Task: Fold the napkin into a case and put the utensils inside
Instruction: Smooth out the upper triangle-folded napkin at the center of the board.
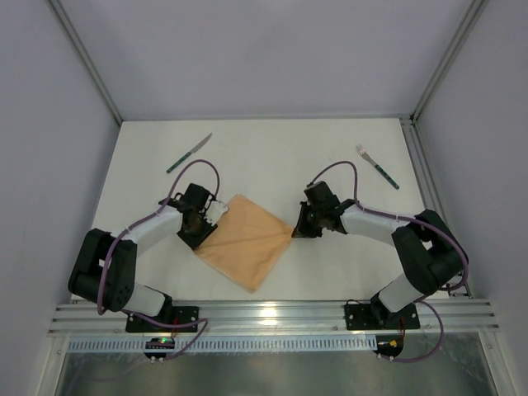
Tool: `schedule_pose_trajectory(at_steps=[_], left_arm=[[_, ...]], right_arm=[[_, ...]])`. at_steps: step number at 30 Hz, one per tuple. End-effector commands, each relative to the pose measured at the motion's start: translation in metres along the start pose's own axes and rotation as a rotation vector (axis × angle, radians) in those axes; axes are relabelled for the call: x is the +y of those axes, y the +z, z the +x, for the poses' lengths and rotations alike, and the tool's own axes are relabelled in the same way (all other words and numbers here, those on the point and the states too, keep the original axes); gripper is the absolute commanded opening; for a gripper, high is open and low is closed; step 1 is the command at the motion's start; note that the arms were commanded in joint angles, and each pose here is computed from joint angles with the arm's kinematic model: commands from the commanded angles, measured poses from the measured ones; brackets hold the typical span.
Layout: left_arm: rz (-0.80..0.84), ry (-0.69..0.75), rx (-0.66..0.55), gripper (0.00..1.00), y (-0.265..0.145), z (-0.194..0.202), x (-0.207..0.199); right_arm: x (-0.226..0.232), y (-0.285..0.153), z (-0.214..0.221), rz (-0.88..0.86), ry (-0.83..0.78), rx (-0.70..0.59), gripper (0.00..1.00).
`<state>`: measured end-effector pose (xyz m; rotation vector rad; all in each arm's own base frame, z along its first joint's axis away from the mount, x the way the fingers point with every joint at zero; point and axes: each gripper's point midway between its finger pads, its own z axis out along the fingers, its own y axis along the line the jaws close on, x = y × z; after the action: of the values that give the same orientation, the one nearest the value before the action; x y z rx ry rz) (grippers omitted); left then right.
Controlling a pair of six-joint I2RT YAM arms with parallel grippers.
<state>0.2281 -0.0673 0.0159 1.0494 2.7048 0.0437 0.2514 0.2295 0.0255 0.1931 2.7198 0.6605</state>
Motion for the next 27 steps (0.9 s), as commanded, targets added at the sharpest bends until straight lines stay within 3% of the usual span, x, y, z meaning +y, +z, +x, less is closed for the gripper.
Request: schedule_pose_trajectory(at_steps=[1, 13, 19, 27], left_arm=[[-0.002, 0.006, -0.041, 0.37, 0.001, -0.007, 0.001], [-0.034, 0.039, 0.012, 0.33, 0.017, 0.007, 0.006], [-0.055, 0.039, 0.017, 0.32, 0.017, 0.008, 0.009], [-0.061, 0.037, 0.024, 0.32, 0.019, 0.009, 0.010]], right_arm=[[0.009, 0.000, -0.009, -0.054, -0.004, -0.029, 0.04], [0.028, 0.003, -0.026, -0.265, -0.047, -0.040, 0.04], [0.019, 0.005, -0.037, -0.280, -0.045, -0.101, 0.04], [0.003, 0.013, -0.044, -0.255, -0.028, -0.132, 0.15]])
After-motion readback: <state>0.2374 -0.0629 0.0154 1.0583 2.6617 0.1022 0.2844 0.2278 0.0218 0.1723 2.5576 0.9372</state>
